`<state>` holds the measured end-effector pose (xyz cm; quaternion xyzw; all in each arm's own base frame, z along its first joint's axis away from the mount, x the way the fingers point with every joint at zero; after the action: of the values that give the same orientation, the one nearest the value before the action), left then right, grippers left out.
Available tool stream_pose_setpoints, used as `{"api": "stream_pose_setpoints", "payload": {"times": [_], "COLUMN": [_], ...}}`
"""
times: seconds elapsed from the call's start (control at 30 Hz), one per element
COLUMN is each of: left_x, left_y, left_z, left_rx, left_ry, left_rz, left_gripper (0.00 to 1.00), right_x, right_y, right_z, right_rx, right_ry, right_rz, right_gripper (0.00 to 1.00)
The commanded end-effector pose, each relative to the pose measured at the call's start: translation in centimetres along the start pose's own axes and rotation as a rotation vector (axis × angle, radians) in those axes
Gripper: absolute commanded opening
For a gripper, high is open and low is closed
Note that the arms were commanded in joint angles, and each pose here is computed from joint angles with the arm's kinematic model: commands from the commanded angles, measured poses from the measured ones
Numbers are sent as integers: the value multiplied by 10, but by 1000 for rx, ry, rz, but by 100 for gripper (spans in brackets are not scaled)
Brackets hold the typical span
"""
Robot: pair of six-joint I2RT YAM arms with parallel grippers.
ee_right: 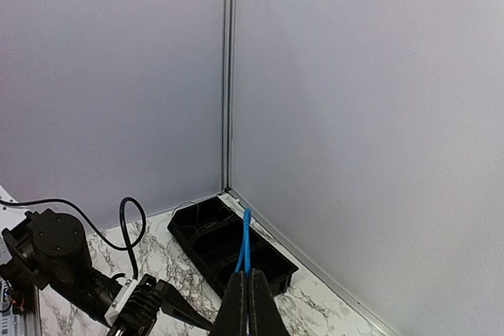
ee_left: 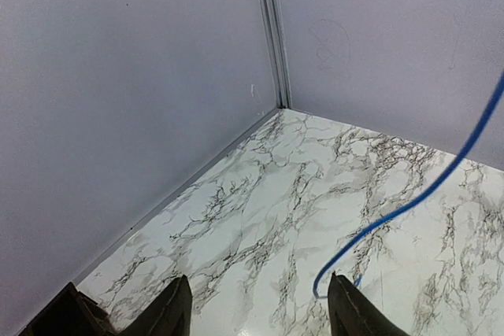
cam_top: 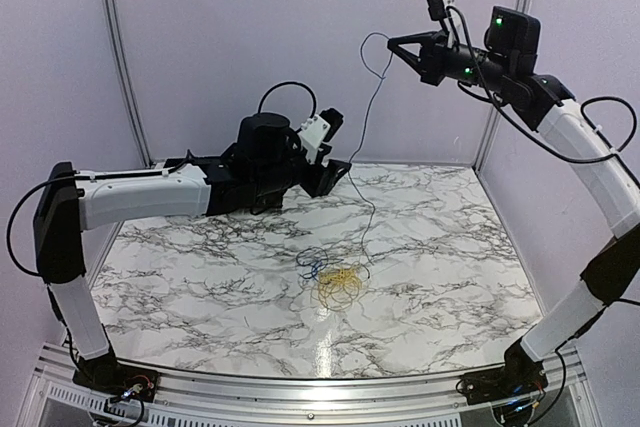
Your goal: Untangle the cables
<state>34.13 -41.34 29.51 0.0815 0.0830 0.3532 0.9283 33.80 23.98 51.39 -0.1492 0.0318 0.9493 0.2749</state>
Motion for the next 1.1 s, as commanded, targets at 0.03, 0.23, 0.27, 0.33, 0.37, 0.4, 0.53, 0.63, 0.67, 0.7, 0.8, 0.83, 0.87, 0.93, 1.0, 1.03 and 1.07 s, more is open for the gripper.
{"api": "stream_pose_setpoints", "payload": {"times": [0.03,0.23,0.27,0.33,0.37,0.4,0.53,0.63,0.67,0.7,0.8,0.83,0.87,0.93,1.0,1.03,1.07], "left_x": [-10,-11,-8,-1,3,6,13,23,29,34,46,51,58,71,83,89,96], "left_y": [-6,-11,-11,-7,-4,0,23,39,43,48,62,66,70,76,81,83,84], "left_z": [19,18,18,22,25,29,58,81,88,94,110,115,119,122,123,123,121], "left_rx": [-36,-26,-26,-35,-43,-51,-105,-123,-131,-141,-180,-192,-200,-210,-219,-221,-221], "left_ry": [-38,1,15,37,48,54,111,226,260,282,284,286,295,319,325,327,333], "left_rz": [-57,-126,-120,-88,-66,-59,-119,-248,-263,-263,-248,-245,-241,-222,-194,-178,-158], "left_gripper": [60,24,16,4,0,0,0,0,0,0,0,0,0,0,0,0,0], "right_x": [3,2,1,-8,-18,-26,-57,-45,-36,-26,1,6,13,23,33,38,40], "right_y": [0,-2,-3,-2,0,0,8,10,10,8,1,-1,-4,-8,-9,-10,-9], "right_z": [17,16,15,10,4,-4,-79,-152,-169,-182,-211,-217,-224,-238,-250,-255,-259], "right_rx": [-47,-48,-44,-27,-9,18,212,359,391,410,443,450,461,494,510,515,520], "right_ry": [4,3,1,-38,-47,-57,-160,-283,-314,-344,-443,-461,-463,-466,-483,-489,-492], "right_rz": [14,7,-2,-53,-98,-145,-321,-272,-240,-196,-81,-64,-46,-20,28,50,55], "right_gripper": [0,0,0,0,0,0,0,0,0,0,0,0,0,0,10,19,25]}}
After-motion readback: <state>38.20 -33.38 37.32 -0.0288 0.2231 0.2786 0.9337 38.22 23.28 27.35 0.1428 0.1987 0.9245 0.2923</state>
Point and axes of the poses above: each gripper's point midway between its finger pads, its own y axis back along the fingers, its own x axis along the line the jaws close on, z = x × y, the point moved 4 cm from there along y, back along the fingers, and after that the axes turned 15 degrees about y, right-handed, at the moved point
